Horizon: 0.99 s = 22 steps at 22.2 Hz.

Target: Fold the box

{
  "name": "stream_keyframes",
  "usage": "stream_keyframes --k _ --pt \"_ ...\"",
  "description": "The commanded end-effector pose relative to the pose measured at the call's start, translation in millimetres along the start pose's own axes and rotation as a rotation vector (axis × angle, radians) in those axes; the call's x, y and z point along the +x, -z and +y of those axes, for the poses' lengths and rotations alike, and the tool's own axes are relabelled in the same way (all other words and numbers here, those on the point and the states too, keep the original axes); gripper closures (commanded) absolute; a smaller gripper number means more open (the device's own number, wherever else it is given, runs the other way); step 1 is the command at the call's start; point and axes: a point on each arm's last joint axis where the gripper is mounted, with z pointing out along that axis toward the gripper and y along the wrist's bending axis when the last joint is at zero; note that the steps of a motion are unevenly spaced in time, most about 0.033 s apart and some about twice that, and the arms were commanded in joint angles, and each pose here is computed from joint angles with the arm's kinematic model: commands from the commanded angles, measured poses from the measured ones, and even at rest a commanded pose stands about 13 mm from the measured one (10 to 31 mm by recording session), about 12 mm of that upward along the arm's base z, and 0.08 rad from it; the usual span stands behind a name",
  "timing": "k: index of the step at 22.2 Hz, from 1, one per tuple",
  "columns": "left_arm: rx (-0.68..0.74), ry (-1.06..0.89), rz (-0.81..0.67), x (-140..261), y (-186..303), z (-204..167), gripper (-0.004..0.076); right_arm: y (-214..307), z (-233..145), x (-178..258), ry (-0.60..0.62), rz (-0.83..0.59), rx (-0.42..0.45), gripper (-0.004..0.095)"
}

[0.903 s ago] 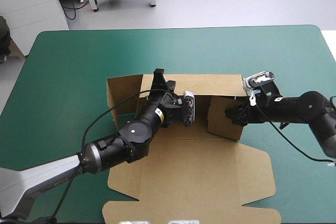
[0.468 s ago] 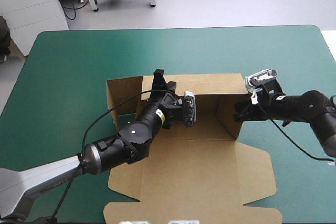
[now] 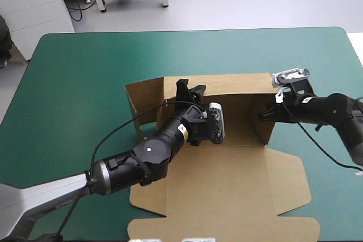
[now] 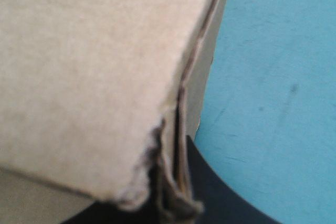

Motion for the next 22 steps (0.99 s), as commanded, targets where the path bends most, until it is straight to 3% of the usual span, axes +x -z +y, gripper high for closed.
stream_keyframes --k 1,8,10,11,16,22 --pt "-0.119 0.061 -0.066 -14 29 35 0.0281 21 -7 -18 0.002 -0.087 0.115 0.093" --pt "-0.224 0.047 -0.062 -24 62 48 0.0304 22 -10 -21 0.02 -0.097 0.159 0.0931" --pt "-0.247 0.07 -0.04 -21 70 53 0.0486 22 -10 -20 0.019 -0.096 0.157 0.0931" --pt "-0.246 0.089 -0.052 -20 74 56 0.0729 22 -10 -20 0.018 -0.088 0.154 0.0931" --pt "-0.217 0.089 -0.087 -26 80 64 0.0729 22 -9 -19 0.018 -0.075 0.148 0.0931" --pt "0.051 0.429 0.006 -3 88 124 0.0729 22 -9 -18 0.017 -0.068 0.146 0.0931"
